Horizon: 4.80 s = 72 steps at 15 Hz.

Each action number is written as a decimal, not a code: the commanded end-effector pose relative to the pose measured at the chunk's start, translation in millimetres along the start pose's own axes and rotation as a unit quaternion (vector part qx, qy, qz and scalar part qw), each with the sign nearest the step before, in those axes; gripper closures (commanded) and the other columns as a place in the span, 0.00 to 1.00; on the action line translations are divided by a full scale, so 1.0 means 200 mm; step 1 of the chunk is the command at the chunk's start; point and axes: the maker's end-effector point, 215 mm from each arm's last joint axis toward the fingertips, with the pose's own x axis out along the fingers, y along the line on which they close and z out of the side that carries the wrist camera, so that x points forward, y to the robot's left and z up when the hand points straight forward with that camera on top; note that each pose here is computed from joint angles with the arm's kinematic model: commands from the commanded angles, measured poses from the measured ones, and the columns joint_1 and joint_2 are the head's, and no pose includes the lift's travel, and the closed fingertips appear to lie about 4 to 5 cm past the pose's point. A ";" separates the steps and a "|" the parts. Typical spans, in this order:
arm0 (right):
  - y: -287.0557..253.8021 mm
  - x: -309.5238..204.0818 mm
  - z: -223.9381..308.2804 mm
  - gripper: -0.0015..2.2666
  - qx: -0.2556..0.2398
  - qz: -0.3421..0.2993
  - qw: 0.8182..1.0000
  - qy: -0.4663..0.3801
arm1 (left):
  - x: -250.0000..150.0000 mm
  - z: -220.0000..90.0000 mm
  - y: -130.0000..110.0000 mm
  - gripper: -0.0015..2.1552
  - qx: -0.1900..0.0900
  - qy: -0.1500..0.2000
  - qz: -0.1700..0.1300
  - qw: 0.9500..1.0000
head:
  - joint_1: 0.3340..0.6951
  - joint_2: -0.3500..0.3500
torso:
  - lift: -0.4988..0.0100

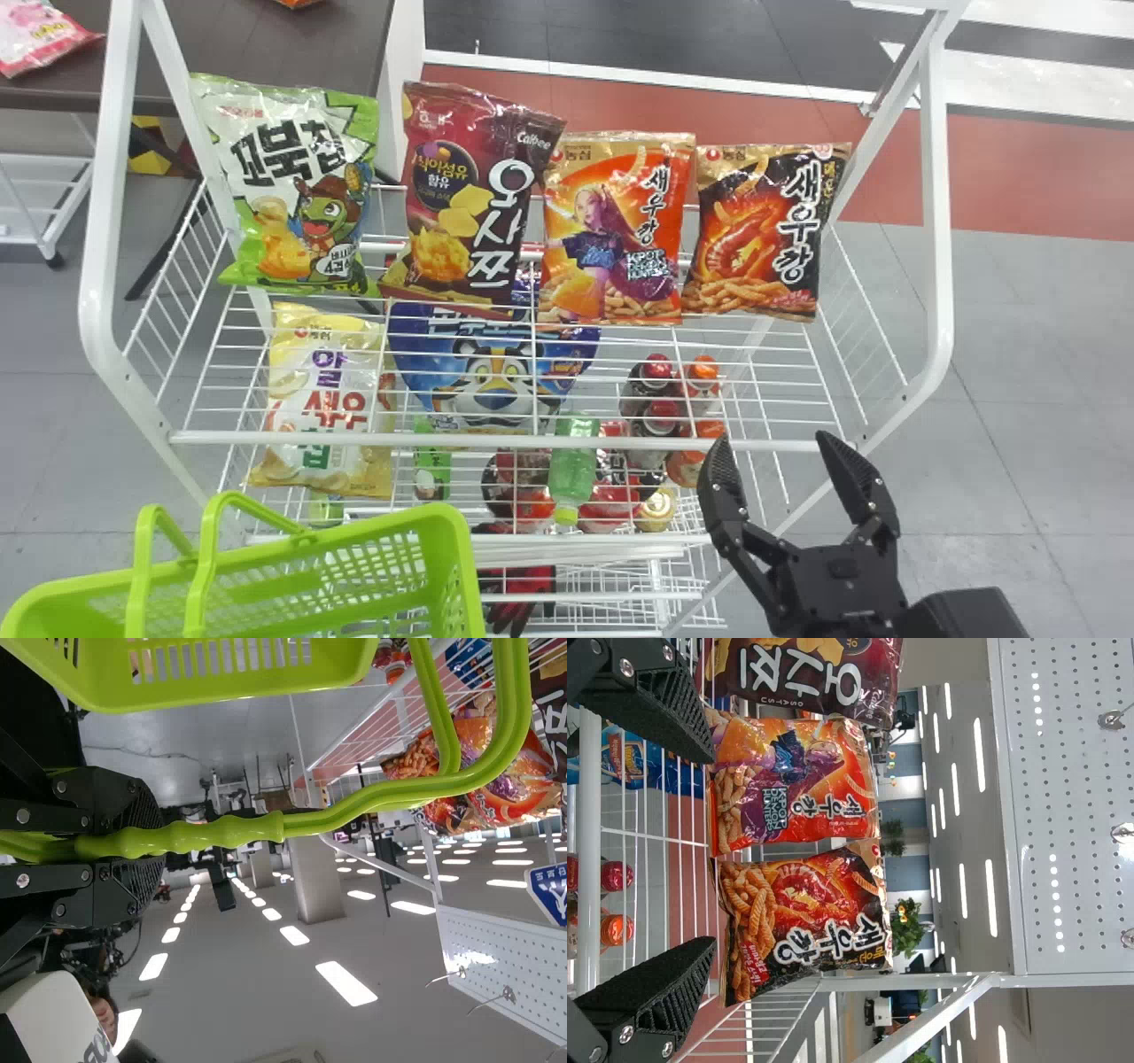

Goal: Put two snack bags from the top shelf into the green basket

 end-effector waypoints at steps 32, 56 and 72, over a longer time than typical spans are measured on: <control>0.22 0.78 0.03 0.03 0.023 0.033 0.998 0.057 | 0.08 0.01 0.01 1.00 0.011 0.032 0.001 0.999 | 1.00 0.39 | 0.98; 0.49 1.27 -0.17 0.99 -0.027 0.078 0.982 0.172 | 0.08 0.01 0.04 1.00 0.007 0.033 0.006 0.999 | 1.00 0.58 | 0.98; 0.30 0.82 0.18 0.99 -0.075 0.007 0.981 0.176 | 0.10 0.00 0.04 1.00 0.008 0.043 0.004 0.999 | 1.00 0.49 | 0.98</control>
